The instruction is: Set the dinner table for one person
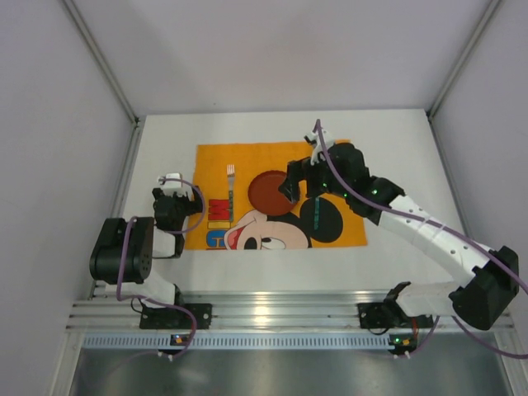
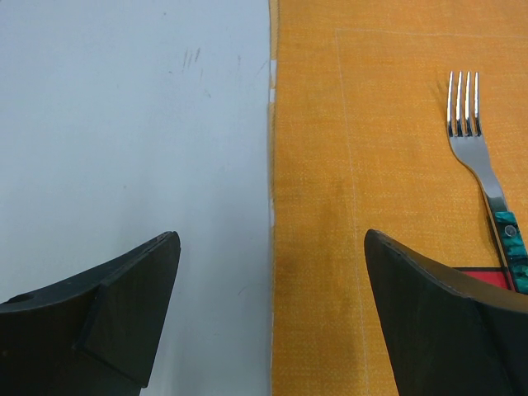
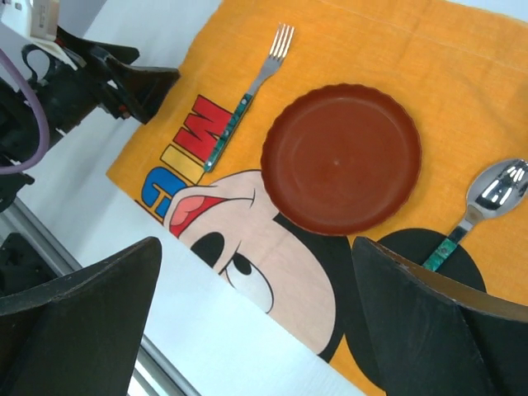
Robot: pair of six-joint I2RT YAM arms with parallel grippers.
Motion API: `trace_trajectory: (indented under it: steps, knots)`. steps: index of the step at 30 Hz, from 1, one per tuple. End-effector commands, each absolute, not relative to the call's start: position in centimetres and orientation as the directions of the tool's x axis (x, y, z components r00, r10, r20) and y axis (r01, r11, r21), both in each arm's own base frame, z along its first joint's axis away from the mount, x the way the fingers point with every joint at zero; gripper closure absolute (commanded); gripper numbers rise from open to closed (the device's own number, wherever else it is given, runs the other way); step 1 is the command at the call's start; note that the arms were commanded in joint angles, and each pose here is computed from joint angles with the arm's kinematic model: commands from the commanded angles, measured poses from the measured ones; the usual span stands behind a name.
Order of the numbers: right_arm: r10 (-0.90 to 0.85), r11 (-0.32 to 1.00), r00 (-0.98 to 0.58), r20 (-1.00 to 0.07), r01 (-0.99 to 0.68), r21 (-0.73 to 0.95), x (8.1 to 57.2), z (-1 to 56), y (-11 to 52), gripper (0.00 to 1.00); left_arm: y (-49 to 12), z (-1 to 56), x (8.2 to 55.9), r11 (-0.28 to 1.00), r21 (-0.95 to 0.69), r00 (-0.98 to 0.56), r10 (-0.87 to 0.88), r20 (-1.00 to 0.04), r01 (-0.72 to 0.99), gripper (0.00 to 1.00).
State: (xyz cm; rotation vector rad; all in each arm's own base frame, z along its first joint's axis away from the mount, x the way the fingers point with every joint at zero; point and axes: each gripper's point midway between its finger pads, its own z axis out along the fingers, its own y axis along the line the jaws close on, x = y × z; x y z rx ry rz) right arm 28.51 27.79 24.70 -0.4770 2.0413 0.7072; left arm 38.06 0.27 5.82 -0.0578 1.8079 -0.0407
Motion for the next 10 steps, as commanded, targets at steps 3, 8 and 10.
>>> trace_trajectory:
  steps: [3, 8, 10]
  knots:
    - [-0.08, 0.782, -0.485, -0.871, -0.573, 0.247, 29.1, 25.6, 27.5, 0.0, 0.2, 8.3, 39.3, 0.999, -0.053, -0.146, -0.054, -0.988, -0.008, 0.01]
    - [-0.062, 0.79, -0.462, -0.885, -0.564, 0.24, 29.3, 26.9, 27.1, 0.0, 0.2, 8.3, 39.3, 0.999, -0.053, -0.148, -0.054, -0.988, -0.009, 0.01]
    - [-0.059, 0.803, -0.455, -0.888, -0.551, 0.228, 29.4, 27.6, 26.7, 0.0, 0.2, 8.3, 39.3, 0.999, -0.053, -0.148, -0.053, -0.988, -0.006, 0.01]
